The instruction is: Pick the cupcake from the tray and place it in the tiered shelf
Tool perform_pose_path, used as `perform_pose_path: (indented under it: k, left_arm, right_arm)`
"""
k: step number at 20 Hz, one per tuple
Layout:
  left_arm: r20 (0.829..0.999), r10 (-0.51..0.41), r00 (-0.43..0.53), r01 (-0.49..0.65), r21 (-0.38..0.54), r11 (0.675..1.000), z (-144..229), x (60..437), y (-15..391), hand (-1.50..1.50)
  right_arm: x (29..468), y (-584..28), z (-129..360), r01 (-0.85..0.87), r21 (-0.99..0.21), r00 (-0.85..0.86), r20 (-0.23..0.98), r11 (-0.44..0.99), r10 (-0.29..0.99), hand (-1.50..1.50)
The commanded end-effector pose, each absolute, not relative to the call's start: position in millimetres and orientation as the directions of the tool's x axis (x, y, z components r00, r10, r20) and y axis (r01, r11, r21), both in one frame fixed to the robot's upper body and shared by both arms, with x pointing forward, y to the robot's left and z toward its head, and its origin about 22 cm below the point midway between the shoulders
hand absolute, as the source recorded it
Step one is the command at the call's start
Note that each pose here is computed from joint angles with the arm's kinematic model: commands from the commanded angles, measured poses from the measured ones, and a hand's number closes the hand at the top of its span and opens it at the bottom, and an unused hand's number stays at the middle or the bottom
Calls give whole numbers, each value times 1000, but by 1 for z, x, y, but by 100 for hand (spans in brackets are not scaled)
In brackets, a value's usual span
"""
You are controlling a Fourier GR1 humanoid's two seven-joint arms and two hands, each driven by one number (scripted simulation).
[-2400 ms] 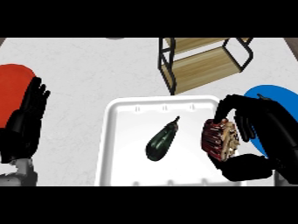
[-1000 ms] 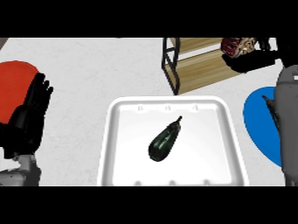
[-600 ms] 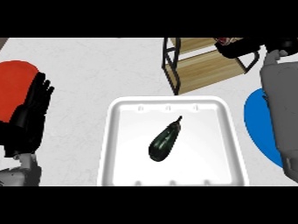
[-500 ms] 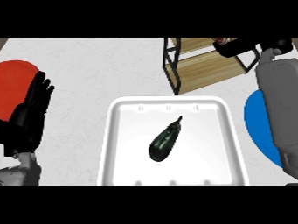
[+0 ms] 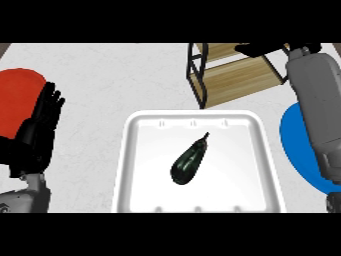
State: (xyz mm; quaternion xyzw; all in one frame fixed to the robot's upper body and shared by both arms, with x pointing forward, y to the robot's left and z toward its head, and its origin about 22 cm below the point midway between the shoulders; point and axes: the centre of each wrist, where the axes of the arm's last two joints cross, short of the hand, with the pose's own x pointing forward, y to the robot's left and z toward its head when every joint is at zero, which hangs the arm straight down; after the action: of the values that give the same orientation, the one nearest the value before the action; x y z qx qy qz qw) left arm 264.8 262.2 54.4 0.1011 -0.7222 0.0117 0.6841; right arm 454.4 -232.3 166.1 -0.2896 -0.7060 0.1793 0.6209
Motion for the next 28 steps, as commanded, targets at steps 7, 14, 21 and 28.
perform_pose_path:
  k: [7, 14, 21, 28]
  left_arm:
    - [990, -138, -32, -171, 131, 976, 50, 256, 273, 0]
    - [990, -131, -47, -179, 121, 976, 63, 265, 263, 0]
    - [988, -147, -36, -192, 137, 972, 45, 255, 275, 0]
    - [988, -149, -39, -188, 139, 972, 50, 235, 257, 0]
  right_arm:
    - [463, -240, 184, 164, -468, -188, 850, 869, 493, -150]
    - [461, -281, 232, 272, -349, -177, 898, 897, 403, -150]
    - [432, -369, 230, 409, -298, -49, 937, 863, 346, -150]
    - [383, -455, 241, 387, -299, -42, 939, 872, 341, -150]
